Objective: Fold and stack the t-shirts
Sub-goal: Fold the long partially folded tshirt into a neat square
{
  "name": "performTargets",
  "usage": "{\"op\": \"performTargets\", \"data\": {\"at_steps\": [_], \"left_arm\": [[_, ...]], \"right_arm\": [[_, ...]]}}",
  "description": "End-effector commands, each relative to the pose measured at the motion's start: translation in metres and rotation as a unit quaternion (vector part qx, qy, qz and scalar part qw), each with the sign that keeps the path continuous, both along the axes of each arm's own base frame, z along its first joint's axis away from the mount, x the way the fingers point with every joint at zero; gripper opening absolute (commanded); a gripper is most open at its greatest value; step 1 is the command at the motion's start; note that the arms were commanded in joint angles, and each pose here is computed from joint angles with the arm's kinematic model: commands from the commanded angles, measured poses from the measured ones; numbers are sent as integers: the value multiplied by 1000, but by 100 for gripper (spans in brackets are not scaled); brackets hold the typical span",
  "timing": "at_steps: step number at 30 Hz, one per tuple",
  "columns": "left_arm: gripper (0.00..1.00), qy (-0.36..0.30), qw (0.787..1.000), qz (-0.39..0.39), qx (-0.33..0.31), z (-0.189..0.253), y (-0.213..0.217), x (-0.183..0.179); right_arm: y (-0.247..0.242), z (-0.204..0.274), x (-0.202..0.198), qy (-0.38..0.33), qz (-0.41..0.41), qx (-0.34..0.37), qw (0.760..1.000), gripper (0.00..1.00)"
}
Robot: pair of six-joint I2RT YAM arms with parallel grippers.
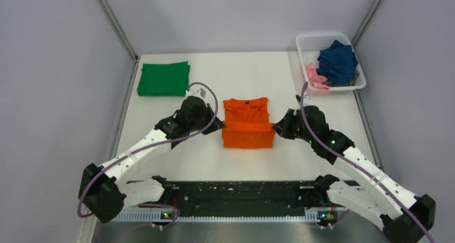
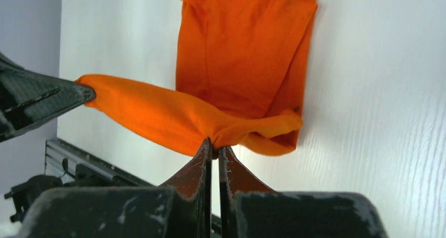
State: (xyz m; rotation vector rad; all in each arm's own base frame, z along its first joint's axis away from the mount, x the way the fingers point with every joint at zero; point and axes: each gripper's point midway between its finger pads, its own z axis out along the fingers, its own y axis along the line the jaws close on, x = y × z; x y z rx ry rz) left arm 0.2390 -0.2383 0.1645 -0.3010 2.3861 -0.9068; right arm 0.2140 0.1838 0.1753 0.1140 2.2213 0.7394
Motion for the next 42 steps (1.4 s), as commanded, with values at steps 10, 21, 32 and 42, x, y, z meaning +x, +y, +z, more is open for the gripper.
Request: {"op": "performTargets", "data": {"at_steps": [10, 21, 32, 42], "left_arm": [[0, 4, 1000, -14, 2, 11, -3, 92], [0, 55, 998, 6, 24, -39, 8, 167], [40, 74, 995, 36, 56, -75, 9, 229], [99, 64, 996, 25, 58, -60, 20, 184]], "right_arm": [[5, 42, 97, -55, 29, 67, 996, 0], [-8, -14, 171, -22, 22, 74, 997, 0], [-11, -61, 246, -2, 5, 63, 998, 18], [-20, -24, 211, -18, 2, 38, 999, 99]]}}
